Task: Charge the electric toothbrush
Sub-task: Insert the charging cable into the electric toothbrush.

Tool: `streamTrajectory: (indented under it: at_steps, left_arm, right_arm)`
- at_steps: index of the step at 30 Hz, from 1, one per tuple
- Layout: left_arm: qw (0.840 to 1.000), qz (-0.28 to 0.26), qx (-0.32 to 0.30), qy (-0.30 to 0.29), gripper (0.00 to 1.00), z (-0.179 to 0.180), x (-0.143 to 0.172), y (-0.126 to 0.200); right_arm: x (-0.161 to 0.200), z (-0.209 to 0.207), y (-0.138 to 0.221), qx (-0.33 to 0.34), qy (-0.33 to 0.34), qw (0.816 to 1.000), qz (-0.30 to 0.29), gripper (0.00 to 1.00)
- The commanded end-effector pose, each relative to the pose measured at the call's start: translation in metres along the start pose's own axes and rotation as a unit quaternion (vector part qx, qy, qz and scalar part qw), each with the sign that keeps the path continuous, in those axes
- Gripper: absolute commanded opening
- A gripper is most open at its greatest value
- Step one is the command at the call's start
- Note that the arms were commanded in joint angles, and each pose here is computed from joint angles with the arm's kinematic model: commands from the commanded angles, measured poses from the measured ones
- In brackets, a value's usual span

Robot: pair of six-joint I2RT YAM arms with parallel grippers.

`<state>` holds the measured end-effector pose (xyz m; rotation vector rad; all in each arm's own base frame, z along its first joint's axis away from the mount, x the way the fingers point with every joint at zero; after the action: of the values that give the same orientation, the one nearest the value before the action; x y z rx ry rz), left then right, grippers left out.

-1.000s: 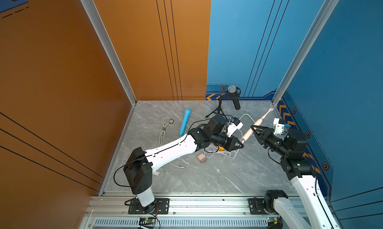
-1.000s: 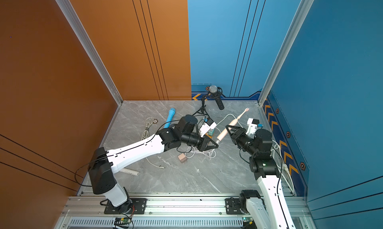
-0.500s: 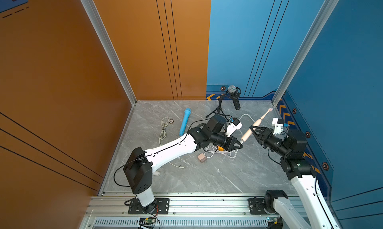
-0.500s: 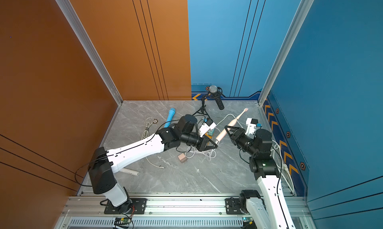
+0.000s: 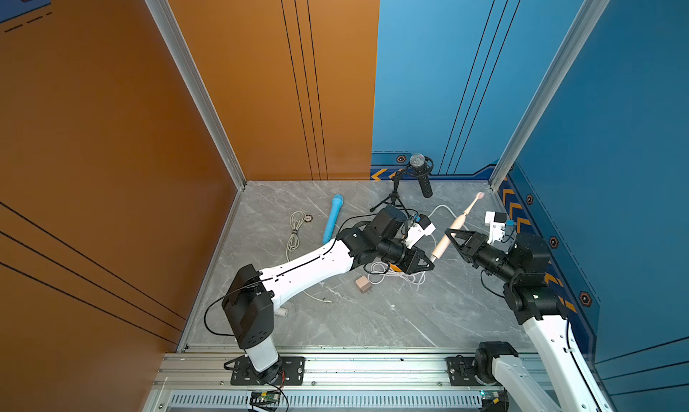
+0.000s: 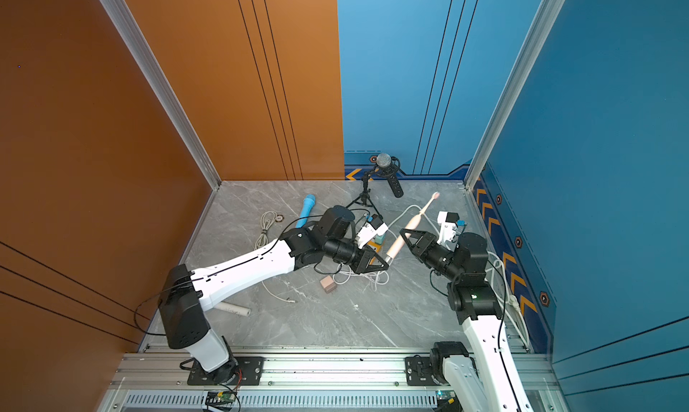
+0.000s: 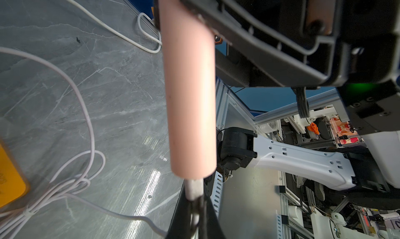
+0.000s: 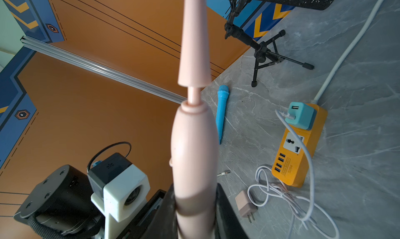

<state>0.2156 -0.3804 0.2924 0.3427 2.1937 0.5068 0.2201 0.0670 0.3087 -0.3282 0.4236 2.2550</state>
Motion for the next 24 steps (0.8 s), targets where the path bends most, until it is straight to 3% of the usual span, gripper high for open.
streamTrajectory:
  at_steps: [1,5,10,17,24]
  left_arm:
    - [0.993,-0.085,0.012,-0.079,0.00,-0.027,-0.047,0.027]
    - [0.988,-0.111,-0.011,-0.102,0.00,-0.040,-0.061,0.030]
    - [0.987,-0.106,-0.006,-0.120,0.00,-0.056,-0.062,0.010]
    - [0.986,-0.114,-0.018,-0.118,0.00,-0.052,-0.066,0.012]
    - [0.984,-0.147,-0.033,-0.094,0.00,-0.047,-0.072,0.015]
  right_arm:
    - [0.024,-0.016,-0.003,0.008,-0.002,0.998,0.066,0.00]
    - [0.027,-0.022,-0.001,0.014,-0.021,0.998,0.058,0.00]
    - [0.022,-0.013,0.003,-0.023,-0.056,0.998,0.022,0.00]
    - [0.025,-0.012,0.008,-0.010,-0.049,0.998,0.030,0.00]
    - [0.022,-0.005,0.017,-0.036,-0.056,0.998,-0.010,0.00]
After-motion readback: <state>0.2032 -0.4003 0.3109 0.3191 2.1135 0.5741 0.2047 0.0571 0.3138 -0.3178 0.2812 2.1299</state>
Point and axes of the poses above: each gripper's point midway between its finger pads, its own y axis back along the fingers, its own z axis along the line the jaws close on, x = y × z, the point moved 7 cm from there along y, back along the fingers, and after that the axes turned 6 degrees about -y, right-handed, at the moved point
